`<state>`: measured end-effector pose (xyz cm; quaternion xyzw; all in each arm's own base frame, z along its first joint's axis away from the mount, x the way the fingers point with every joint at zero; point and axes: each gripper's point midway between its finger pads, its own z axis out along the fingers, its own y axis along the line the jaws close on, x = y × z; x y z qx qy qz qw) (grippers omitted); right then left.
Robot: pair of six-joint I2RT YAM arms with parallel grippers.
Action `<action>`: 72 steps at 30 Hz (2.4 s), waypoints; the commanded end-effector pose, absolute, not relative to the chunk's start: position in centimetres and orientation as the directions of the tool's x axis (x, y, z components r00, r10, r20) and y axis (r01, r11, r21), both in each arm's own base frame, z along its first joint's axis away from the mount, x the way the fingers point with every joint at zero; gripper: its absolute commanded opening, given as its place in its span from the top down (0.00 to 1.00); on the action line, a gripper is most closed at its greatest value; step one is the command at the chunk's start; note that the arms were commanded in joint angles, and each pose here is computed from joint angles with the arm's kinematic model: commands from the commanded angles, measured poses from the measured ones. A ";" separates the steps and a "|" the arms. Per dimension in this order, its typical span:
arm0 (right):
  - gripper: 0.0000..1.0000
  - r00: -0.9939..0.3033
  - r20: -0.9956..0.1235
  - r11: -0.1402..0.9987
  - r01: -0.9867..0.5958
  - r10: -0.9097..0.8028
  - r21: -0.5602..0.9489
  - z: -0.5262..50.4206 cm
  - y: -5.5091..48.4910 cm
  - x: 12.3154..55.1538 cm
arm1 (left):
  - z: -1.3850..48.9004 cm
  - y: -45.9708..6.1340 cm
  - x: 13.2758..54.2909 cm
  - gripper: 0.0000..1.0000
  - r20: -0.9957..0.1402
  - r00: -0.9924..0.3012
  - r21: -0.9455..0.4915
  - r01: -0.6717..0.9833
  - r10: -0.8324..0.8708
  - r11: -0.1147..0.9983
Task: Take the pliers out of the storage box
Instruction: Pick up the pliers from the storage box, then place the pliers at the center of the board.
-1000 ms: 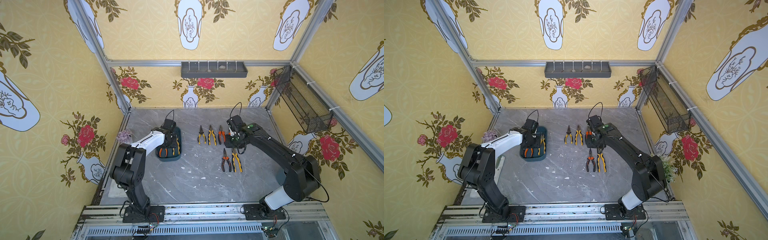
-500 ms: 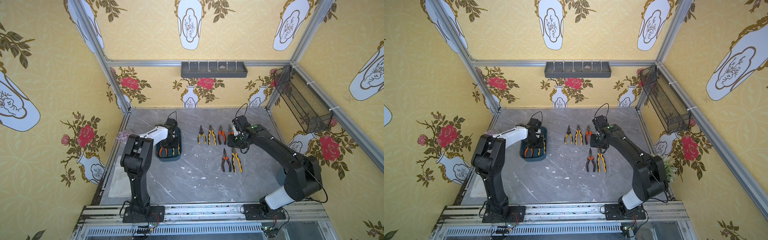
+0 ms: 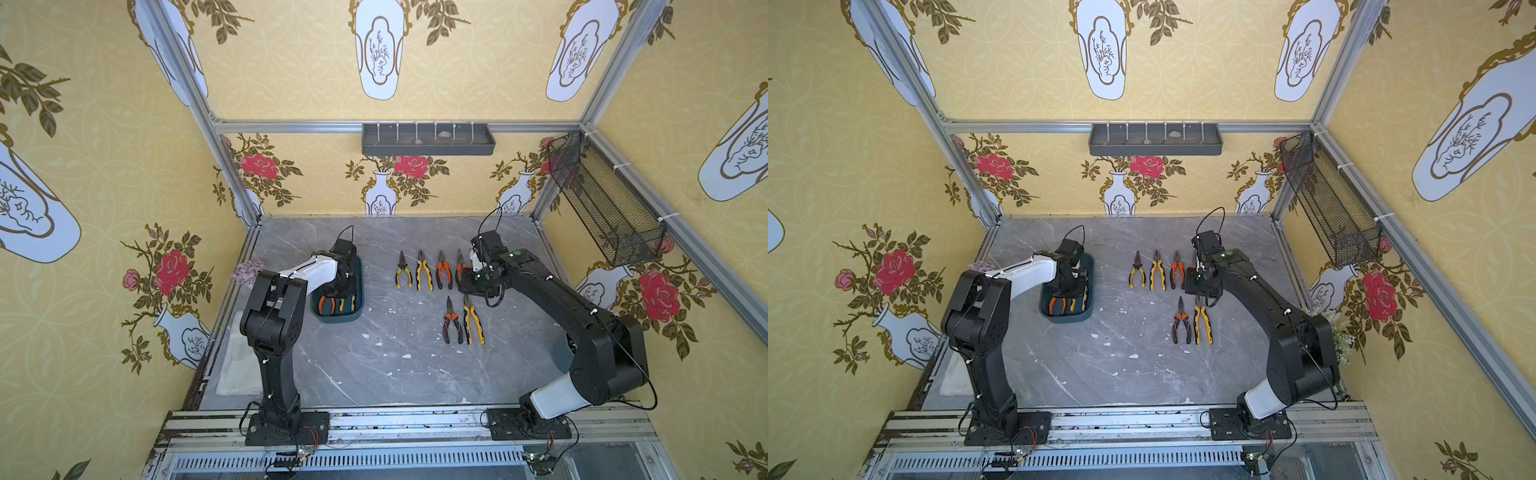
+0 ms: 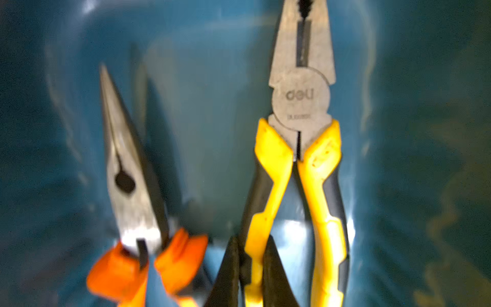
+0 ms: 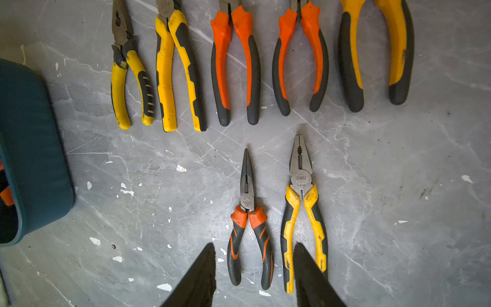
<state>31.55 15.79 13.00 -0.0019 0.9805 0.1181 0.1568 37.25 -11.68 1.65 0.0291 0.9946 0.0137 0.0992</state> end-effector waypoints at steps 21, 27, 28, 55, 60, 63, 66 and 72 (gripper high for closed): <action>0.46 -0.972 -0.233 0.737 -0.165 -0.011 0.656 23.9 37.9 37.1 | 17.7 -14.9 34.1 1.00 -0.726 -0.597 0.256 0.227 0.342 0.940; 0.47 -0.983 -0.182 0.668 -0.151 -0.024 0.729 25.1 42.5 36.2 | 18.4 -15.5 33.3 1.00 -0.753 -0.539 0.291 0.241 0.377 0.926; 0.47 -0.984 -0.177 0.662 -0.156 -0.035 0.733 25.0 43.1 35.9 | 18.4 -15.6 33.2 1.00 -0.756 -0.528 0.302 0.244 0.388 0.921; 0.64 -0.990 -0.116 0.707 -0.135 -0.074 0.695 21.1 44.9 32.4 | 20.3 -15.5 33.3 1.00 -0.716 -0.478 0.522 0.117 0.508 0.845; 0.63 -0.992 -0.101 0.694 -0.123 -0.072 0.709 20.9 45.4 32.5 | 20.4 -15.8 33.1 1.00 -0.730 -0.467 0.502 0.128 0.499 0.855; 0.63 -0.993 -0.092 0.685 -0.114 -0.069 0.720 20.9 45.7 32.5 | 20.6 -15.8 33.0 1.00 -0.738 -0.462 0.494 0.127 0.492 0.860; 0.73 -0.994 -0.092 0.675 -0.109 -0.061 0.730 21.1 46.0 32.5 | 20.5 -15.8 32.9 1.00 -0.739 -0.463 0.490 0.128 0.489 0.862; 1.00 -0.994 -0.094 0.662 -0.102 -0.048 0.742 21.3 45.9 32.4 | 20.7 -16.1 32.7 0.97 -0.760 -0.454 0.454 0.142 0.466 0.880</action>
